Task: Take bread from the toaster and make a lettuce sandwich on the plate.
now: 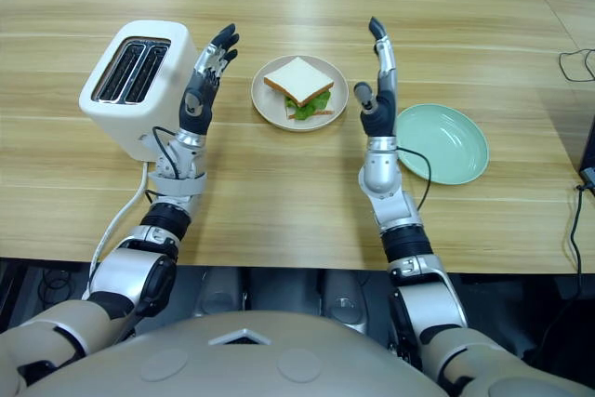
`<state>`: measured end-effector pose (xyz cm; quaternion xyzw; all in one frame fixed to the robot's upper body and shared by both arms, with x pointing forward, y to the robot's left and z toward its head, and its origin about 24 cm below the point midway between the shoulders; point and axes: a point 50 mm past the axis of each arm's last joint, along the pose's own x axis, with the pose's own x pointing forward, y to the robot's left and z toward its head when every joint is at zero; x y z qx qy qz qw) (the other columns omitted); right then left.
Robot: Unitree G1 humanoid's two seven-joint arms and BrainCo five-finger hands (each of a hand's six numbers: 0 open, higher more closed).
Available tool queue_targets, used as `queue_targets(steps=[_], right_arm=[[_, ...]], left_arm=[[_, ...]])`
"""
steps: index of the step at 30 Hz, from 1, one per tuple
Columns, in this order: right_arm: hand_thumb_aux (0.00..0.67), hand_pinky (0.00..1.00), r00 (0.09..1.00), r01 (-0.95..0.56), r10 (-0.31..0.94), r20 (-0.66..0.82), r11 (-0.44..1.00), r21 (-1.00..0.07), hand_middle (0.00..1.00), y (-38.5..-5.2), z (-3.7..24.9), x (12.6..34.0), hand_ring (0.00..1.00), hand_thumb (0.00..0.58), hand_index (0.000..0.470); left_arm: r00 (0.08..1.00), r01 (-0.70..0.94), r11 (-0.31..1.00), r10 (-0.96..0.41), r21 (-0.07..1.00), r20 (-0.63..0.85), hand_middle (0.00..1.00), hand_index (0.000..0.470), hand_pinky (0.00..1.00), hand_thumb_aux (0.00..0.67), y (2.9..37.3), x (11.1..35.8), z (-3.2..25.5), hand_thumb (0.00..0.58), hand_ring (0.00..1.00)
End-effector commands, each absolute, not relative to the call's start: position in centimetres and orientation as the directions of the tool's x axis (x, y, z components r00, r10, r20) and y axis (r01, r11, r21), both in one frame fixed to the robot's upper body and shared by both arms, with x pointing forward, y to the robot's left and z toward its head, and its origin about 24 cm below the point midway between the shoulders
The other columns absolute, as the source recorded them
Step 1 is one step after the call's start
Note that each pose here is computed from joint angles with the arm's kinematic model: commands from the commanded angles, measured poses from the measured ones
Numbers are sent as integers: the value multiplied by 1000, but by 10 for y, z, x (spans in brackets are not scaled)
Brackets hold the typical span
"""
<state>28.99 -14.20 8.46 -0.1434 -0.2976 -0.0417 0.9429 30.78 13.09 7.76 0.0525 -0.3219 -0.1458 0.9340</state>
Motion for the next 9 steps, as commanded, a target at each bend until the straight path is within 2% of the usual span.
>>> queue_targets(steps=[1, 9], right_arm=[[0, 0, 864, 142, -12, 504, 965, -221, 0, -146, 66, 296, 0, 0, 0], [0, 0, 890, 121, 6, 456, 961, -247, 0, -152, 47, 299, 0, 0, 0]], left_arm=[[806, 203, 957, -285, 209, 520, 0, 0, 0, 0, 132, 308, 62, 0, 0], [879, 114, 967, -205, 229, 430, 0, 0, 0, 0, 137, 311, 44, 0, 0]])
